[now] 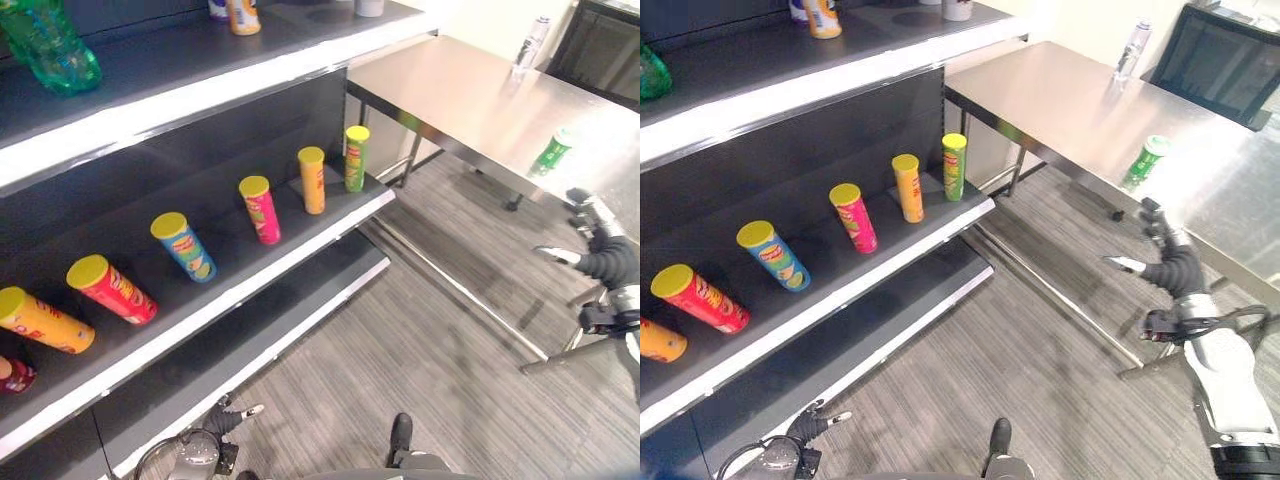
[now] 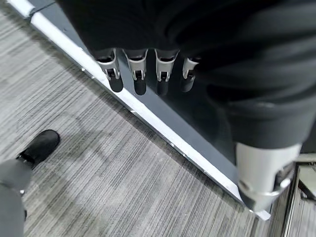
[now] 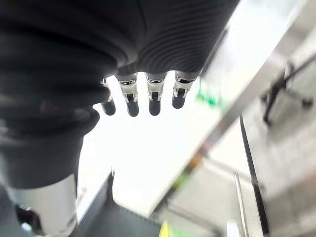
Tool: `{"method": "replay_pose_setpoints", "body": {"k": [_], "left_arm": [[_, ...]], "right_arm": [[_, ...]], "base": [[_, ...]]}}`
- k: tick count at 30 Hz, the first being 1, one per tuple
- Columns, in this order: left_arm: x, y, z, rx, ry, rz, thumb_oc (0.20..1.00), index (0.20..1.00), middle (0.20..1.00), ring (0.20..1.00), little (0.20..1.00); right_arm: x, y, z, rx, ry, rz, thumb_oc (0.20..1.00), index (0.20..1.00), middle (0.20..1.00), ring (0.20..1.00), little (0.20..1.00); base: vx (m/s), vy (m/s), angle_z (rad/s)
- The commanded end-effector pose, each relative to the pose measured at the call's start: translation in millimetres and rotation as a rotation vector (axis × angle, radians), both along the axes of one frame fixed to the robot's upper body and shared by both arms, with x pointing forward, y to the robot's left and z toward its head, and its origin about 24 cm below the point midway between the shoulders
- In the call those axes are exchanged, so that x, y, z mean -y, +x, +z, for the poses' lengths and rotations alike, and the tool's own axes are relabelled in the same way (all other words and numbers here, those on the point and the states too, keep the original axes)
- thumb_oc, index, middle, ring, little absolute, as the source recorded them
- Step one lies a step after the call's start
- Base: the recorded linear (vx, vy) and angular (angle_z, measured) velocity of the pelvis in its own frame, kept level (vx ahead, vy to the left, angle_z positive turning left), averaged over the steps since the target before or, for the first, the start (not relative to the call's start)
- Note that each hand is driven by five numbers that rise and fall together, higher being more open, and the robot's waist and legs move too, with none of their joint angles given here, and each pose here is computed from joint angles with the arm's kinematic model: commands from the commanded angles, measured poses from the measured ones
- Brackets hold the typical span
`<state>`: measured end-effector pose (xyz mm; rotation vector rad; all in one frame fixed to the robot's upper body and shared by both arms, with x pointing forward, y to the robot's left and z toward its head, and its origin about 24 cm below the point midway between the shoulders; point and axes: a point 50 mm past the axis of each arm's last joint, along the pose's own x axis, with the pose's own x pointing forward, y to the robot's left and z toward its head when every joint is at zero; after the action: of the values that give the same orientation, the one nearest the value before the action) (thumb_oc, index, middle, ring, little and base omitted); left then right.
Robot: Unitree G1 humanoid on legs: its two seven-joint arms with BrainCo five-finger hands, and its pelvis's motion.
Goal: Put the goods on the table back onto the shelves and tidy them up.
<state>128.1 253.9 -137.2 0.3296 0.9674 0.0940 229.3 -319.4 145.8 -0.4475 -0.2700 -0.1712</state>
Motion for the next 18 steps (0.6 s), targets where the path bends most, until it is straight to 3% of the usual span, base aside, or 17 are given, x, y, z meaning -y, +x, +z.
{"method": "replay_pose_setpoints", "body": {"k": [1,6,15,18], "left_arm": [[-11,24,14,0.073,0.041,-0.044,1.000,1.000,1.000,1.000,1.000],[-6,28,18,0.116,0.021,-0.067,1.000,1.000,1.000,1.000,1.000],[4,19,10,0.067,-0.013,-0.106,1.000,1.000,1.000,1.000,1.000],[6,20,8,0.051,-0.010,-0.107,1.000,1.000,1.000,1.000,1.000]], "right_arm": [[-2,-7,43,0.229,-0.068,-0.025,1.000,1.000,1.000,1.000,1.000],[-3,-5,51,0.263,-0.105,-0.038,1.000,1.000,1.000,1.000,1.000],[-3,4,70,0.343,-0.152,-0.067,1.000,1.000,1.000,1.000,1.000],[-5,9,73,0.360,-0.166,-0.077,1.000,1.000,1.000,1.000,1.000]], "base": [[0.11,-0.245,-0.15],[0.07,-0.230,-0.45],[0.13,-0.112,-1.41],[0.27,-0.087,-0.54]]}}
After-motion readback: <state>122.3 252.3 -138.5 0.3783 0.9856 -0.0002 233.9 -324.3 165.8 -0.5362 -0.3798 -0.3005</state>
